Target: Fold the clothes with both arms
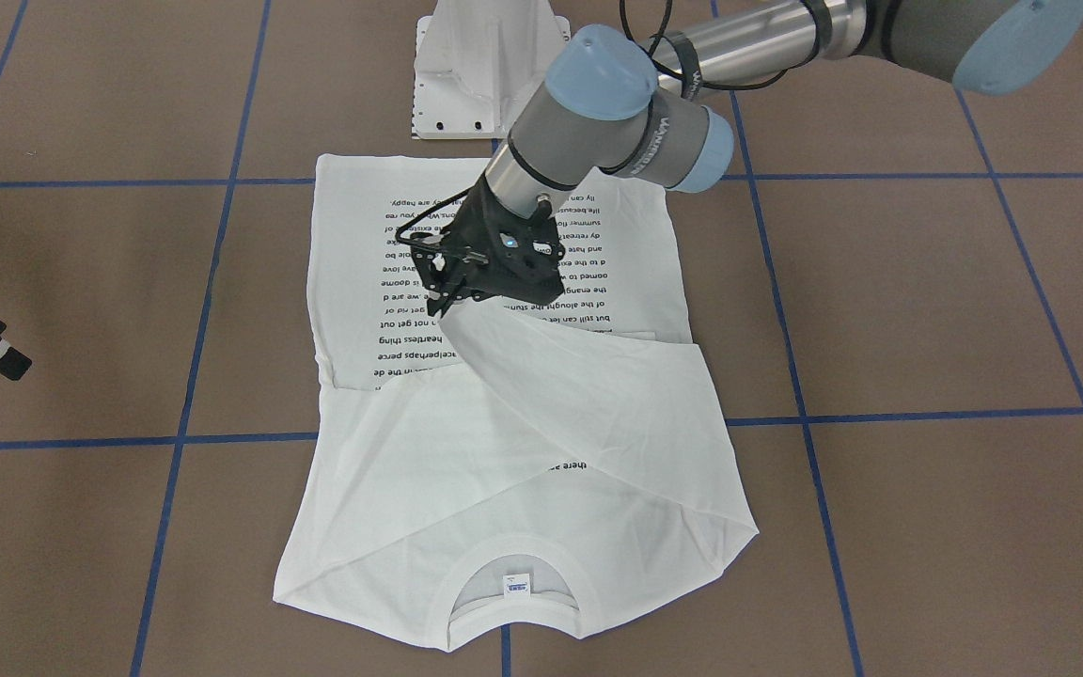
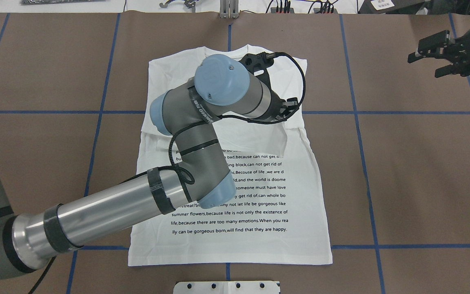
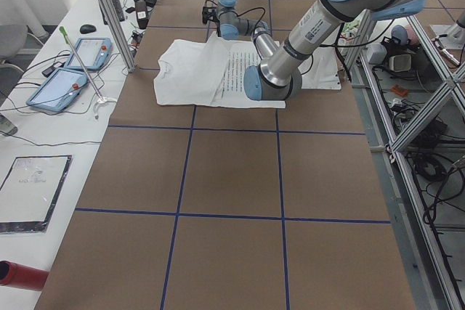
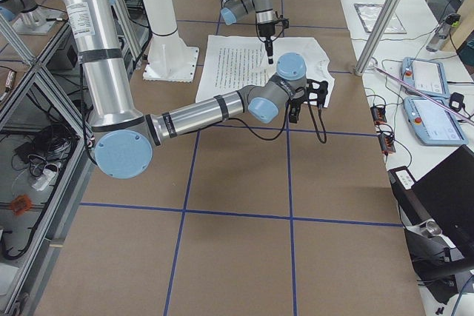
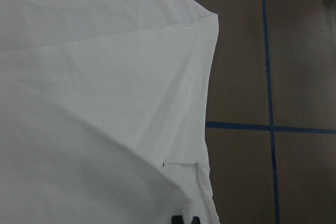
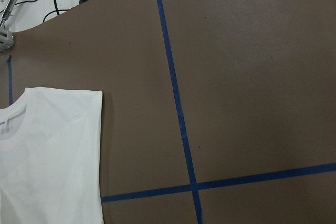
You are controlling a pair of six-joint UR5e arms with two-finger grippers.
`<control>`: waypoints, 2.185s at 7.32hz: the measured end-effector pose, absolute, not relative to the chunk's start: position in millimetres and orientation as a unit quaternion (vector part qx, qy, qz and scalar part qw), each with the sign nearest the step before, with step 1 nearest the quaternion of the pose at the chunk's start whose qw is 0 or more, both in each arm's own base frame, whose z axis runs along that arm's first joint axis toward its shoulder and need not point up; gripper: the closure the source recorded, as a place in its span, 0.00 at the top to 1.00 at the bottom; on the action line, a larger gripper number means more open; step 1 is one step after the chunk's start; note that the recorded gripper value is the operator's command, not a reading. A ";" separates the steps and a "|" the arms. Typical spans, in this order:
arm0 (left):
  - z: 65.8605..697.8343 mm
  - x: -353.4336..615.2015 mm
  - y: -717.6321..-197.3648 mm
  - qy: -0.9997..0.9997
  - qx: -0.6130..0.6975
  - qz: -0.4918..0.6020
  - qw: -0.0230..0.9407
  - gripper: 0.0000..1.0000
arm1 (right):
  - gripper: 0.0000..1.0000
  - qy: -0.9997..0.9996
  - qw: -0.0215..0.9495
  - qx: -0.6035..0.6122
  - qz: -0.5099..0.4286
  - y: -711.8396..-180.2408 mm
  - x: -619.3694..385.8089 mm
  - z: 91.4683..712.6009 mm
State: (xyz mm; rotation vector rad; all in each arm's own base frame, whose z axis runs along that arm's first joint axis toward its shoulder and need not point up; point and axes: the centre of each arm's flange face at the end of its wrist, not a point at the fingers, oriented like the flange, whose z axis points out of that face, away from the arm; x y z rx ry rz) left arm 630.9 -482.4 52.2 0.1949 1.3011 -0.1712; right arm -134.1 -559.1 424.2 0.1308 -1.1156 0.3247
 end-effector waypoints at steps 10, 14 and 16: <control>69.6 628.8 -477.5 0.601 0.106 -0.103 0.786 0.79 | 0.99 -0.525 0.827 0.040 0.197 -535.0 -187.6 398.2; 186.8 468.8 -473.0 0.563 0.167 -0.026 0.809 0.74 | 0.97 -0.525 0.805 0.004 0.275 -369.5 -352.4 320.4; 236.4 419.6 -481.3 0.552 0.154 -0.024 0.819 0.75 | 0.93 -0.491 0.819 0.016 0.297 -267.8 -421.0 310.7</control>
